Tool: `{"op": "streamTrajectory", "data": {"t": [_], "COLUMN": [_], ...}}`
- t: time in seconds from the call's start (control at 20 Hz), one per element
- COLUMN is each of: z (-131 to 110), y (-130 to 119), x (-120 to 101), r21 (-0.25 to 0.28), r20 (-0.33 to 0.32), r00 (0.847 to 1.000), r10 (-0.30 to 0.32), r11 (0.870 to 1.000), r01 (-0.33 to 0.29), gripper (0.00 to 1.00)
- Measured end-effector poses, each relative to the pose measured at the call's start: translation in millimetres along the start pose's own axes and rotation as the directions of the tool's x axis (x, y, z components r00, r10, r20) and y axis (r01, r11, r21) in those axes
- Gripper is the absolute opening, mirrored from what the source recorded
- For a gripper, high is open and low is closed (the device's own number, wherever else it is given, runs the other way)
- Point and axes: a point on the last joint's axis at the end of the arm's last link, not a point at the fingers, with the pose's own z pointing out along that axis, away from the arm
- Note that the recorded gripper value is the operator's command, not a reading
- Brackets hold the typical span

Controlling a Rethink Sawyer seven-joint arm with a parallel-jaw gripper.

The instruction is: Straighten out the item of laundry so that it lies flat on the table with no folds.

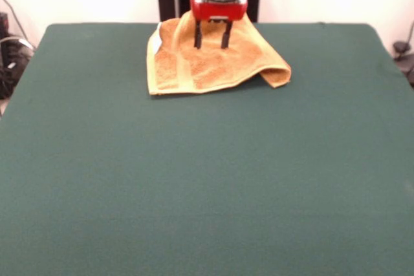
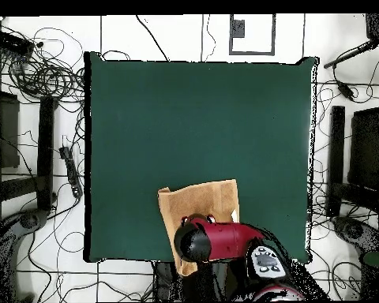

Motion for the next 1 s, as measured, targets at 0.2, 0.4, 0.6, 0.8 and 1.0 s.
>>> {"op": "streamTrajectory", "data": {"t": [0.2,0.4,0.6,0.8,1.0], "z": [-12,-17,-17,-17,-17], "y": [-3,-5,-5,-5,-6], "x": [-5,-8,-8,-8,-6], "r21": [0.011,0.016,0.016,0.016,0.015], "r20": [0.007,0.014,0.014,0.014,0.011], "r00": [1.0,1.0,1.0,1.0,1.0], "r10": [0.001,0.002,0.002,0.003,0.005], "r11": [1.0,1.0,1.0,1.0,1.0], "r01": [-0.001,-0.002,-0.002,-0.003,-0.005], "gripper": [1.0,1.0,1.0,1.0,1.0]}}
